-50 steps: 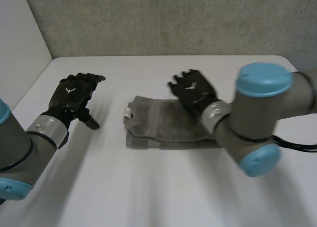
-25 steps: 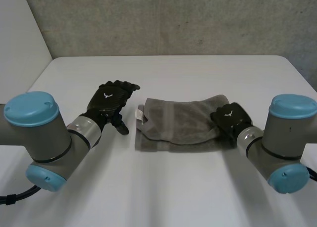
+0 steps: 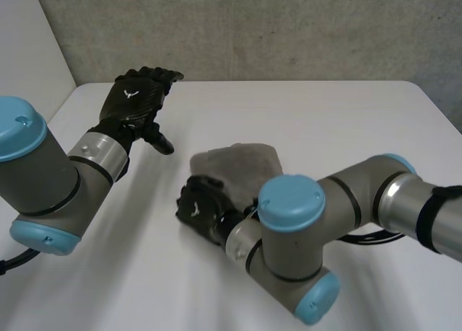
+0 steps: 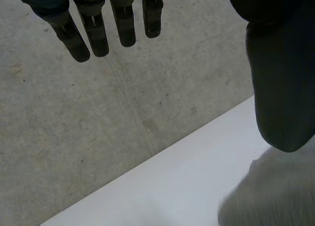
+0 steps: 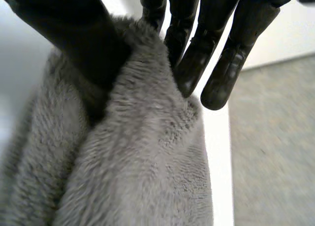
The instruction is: Fold the towel.
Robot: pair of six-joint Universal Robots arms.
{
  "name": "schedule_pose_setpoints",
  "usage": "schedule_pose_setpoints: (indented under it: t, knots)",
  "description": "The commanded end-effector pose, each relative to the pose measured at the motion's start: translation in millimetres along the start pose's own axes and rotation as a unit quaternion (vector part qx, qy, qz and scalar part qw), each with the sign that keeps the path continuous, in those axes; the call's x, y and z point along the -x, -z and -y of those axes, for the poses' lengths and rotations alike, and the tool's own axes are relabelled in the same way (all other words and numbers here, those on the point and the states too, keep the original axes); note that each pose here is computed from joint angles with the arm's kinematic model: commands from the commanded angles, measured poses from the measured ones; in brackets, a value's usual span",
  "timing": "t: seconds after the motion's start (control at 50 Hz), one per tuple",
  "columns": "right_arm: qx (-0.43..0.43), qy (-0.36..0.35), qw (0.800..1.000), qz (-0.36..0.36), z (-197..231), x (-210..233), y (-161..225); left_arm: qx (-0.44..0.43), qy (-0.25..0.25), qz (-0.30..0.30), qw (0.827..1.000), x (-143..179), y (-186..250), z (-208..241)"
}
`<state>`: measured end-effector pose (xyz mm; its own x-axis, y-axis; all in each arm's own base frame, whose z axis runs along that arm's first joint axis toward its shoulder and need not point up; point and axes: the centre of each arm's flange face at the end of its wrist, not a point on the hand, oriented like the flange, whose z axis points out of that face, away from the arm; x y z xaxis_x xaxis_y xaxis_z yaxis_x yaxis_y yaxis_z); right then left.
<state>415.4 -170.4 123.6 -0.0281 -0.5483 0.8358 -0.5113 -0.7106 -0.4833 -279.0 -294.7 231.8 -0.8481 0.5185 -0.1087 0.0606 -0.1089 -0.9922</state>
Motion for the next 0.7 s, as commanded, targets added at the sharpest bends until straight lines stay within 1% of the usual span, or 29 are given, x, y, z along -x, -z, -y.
schedule_pose_setpoints:
  t: [0.02,0.06,0.08,0.12,0.14,0.16,0.18,0.22,0.24,0.28,0.3,0.32,0.34,0.38,0.4,0.44,0.46,0.48,0.5,0.54,0.56,0.6,0.62,0.66,0.7]
  knots:
    - [0.0,0.002,1.0,-0.001,0,-6,17,0.005,0.005,-0.001,1.0,-2,2,-3]
    - [0.013,-0.038,0.999,-0.035,-12,-31,23,0.004,0.006,-0.003,1.0,-3,1,-2]
    - [0.013,-0.038,0.999,-0.036,-12,-31,23,0.004,0.006,-0.003,1.0,-3,1,-2]
    - [0.02,-0.104,0.992,-0.071,-21,-56,32,0.007,0.008,-0.008,1.0,-6,-1,-6]
    - [0.02,-0.105,0.992,-0.071,-21,-56,32,0.007,0.008,-0.008,1.0,-6,-1,-6]
    - [0.018,-0.143,0.986,-0.088,-22,-67,39,0.008,0.01,-0.011,1.0,-9,-2,-7]
    - [0.018,-0.143,0.986,-0.088,-22,-67,39,0.008,0.01,-0.011,1.0,-9,-2,-7]
    - [0.022,-0.224,0.968,-0.115,-32,-84,49,0.015,0.021,-0.022,0.999,-18,-4,-14]
    - [0.022,-0.224,0.968,-0.115,-32,-84,49,0.015,0.021,-0.022,0.999,-18,-4,-14]
    - [0.038,-0.303,0.942,-0.141,-53,-98,56,0.026,0.041,-0.038,0.998,-32,-3,-21]
    - [0.038,-0.304,0.942,-0.141,-53,-98,56,0.026,0.042,-0.038,0.998,-32,-3,-21]
    - [0.043,-0.337,0.929,-0.149,-63,-102,58,0.039,0.053,-0.041,0.997,-36,-2,-28]
    - [0.043,-0.337,0.929,-0.149,-63,-102,58,0.04,0.053,-0.041,0.997,-36,-2,-29]
    - [0.053,-0.389,0.907,-0.151,-75,-102,59,0.075,0.072,-0.041,0.994,-43,0,-45]
    - [0.053,-0.389,0.907,-0.151,-75,-102,59,0.075,0.072,-0.041,0.994,-43,0,-46]
    - [0.079,-0.414,0.897,-0.132,-88,-89,55,0.123,0.078,-0.046,0.988,-56,7,-65]
    - [0.079,-0.414,0.897,-0.131,-88,-89,55,0.123,0.078,-0.046,0.988,-56,7,-65]
    - [0.098,-0.423,0.892,-0.122,-97,-84,53,0.15,0.078,-0.046,0.985,-61,10,-77]
    - [0.098,-0.423,0.892,-0.121,-97,-84,53,0.15,0.078,-0.046,0.985,-61,10,-78]
    - [0.127,-0.442,0.882,-0.102,-109,-76,48,0.194,0.076,-0.047,0.977,-69,16,-99]
    - [0.127,-0.442,0.882,-0.102,-109,-76,48,0.194,0.076,-0.047,0.977,-69,16,-100]
    - [0.158,-0.456,0.873,-0.075,-119,-62,42,0.221,0.075,-0.048,0.971,-73,17,-116]
    - [0.158,-0.456,0.873,-0.075,-119,-62,42,0.221,0.075,-0.048,0.971,-74,17,-116]
    - [0.18,-0.465,0.865,-0.057,-123,-56,41,0.228,0.077,-0.048,0.97,-74,16,-119]
    - [0.185,-0.467,0.863,-0.056,-123,-57,42,0.234,0.077,-0.048,0.968,-74,15,-118]
